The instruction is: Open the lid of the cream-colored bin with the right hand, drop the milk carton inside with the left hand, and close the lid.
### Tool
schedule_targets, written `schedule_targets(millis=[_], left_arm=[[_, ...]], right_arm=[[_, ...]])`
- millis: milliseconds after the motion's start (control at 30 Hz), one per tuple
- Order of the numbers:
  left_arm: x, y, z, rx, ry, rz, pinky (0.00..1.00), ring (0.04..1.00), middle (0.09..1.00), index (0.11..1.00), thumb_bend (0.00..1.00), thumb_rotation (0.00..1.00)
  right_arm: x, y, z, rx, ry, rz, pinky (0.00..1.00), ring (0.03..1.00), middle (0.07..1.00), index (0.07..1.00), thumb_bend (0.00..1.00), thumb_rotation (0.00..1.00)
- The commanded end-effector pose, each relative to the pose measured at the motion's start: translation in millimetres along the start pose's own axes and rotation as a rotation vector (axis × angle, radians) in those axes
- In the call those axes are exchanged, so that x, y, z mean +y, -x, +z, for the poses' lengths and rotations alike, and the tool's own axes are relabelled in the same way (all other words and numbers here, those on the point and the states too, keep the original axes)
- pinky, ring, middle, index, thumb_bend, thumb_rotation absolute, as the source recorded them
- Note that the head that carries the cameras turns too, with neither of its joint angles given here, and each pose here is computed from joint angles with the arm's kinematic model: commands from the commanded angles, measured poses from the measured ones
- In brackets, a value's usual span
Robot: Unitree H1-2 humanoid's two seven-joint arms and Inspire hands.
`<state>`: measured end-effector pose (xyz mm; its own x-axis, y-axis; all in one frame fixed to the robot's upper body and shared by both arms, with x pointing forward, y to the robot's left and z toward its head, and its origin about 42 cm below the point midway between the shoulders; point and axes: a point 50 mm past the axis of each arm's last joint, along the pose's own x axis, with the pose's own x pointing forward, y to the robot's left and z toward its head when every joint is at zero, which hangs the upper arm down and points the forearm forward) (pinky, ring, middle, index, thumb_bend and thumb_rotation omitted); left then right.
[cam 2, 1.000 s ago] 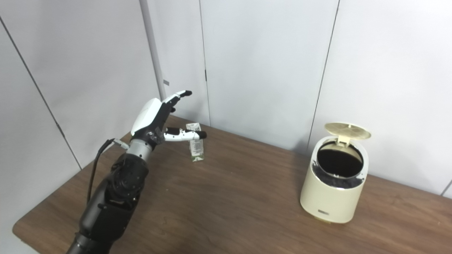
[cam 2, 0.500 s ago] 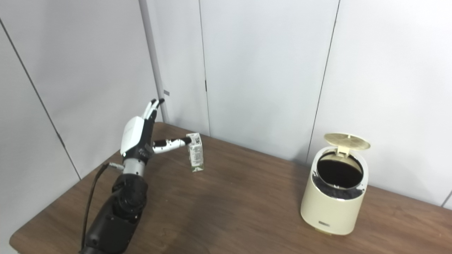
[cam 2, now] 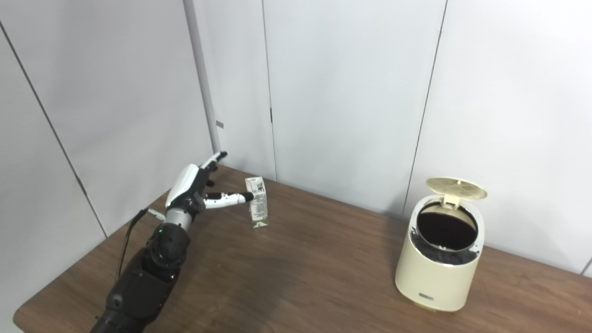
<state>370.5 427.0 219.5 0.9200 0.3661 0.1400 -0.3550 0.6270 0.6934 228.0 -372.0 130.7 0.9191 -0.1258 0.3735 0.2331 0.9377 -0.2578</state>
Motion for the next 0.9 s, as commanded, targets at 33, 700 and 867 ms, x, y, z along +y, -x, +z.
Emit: schedule_targets(millis=[33,700,867], left_arm=[[21.9,-18.3,17.0,-0.032,0.003,0.021,0.69,0.852,0.91,0.941,1.0,0.45],[19.1,-37.5,16.3,0.018,-0.047,-0.077,0.8,0.905,0.905,0.933,1.0,0.46],[15.9,-43.1,15.6,0.032,-0.04,-0.096,0.84,0.934,0.933,0.953,1.0,0.44]], right_arm=[[0.9,18.0,-11.5,0.043,0.002,-0.006,0.57,0.682,0.7,0.673,0.35,0.41],[1.8,28.6,-0.7,0.065,0.004,-0.001,0.58,0.681,0.696,0.668,0.34,0.43],[1.0,31.0,-0.5,0.066,0.02,0.003,0.58,0.678,0.694,0.667,0.34,0.44]])
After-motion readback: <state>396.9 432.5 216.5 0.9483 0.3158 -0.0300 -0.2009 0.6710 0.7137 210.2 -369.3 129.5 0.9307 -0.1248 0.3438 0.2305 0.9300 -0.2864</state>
